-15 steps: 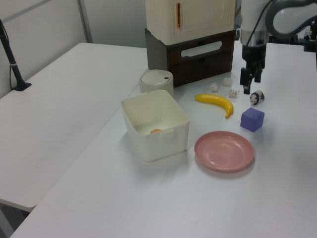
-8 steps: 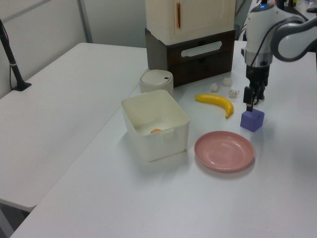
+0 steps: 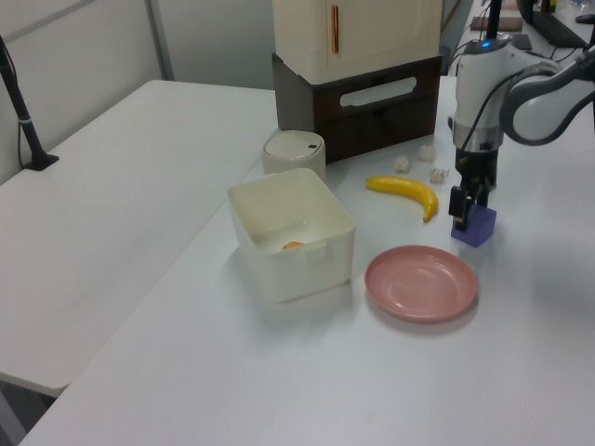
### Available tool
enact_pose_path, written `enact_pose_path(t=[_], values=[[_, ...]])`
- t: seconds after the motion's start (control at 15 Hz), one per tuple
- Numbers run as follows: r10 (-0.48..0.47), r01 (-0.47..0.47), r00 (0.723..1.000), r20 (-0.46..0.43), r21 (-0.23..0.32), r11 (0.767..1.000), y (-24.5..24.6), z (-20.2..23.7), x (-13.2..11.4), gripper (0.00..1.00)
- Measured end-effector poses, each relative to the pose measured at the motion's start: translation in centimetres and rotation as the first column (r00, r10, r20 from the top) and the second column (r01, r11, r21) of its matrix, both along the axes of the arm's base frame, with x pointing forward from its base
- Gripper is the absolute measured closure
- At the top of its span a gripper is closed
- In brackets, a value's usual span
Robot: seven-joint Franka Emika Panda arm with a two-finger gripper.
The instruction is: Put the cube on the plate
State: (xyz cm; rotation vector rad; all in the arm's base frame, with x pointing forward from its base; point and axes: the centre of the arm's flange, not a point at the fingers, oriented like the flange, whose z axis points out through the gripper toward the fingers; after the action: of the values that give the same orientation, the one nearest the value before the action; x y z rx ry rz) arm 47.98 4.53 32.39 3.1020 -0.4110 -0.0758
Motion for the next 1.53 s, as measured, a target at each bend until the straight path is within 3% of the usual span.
enact_pose_path(t=[0.2,0.4,1.0,1.2,1.53], values=[[0.0,0.0,1.0,-0.011,0.001,1.0,0.3,-1.0,0.1,0.08],[0.0,0.0,1.0,-0.004,0.001,1.0,0.3,-0.7,0.3,0.41],[-0.015,0.015,0.999,0.032,0.004,1.0,2.1,5.8,3.7,0.43],[-0.043,0.042,0.998,0.052,0.011,0.999,7.5,6.8,4.7,0.43],[-0.029,0.029,0.999,0.025,0.015,0.999,15.7,4.3,6.0,0.43]])
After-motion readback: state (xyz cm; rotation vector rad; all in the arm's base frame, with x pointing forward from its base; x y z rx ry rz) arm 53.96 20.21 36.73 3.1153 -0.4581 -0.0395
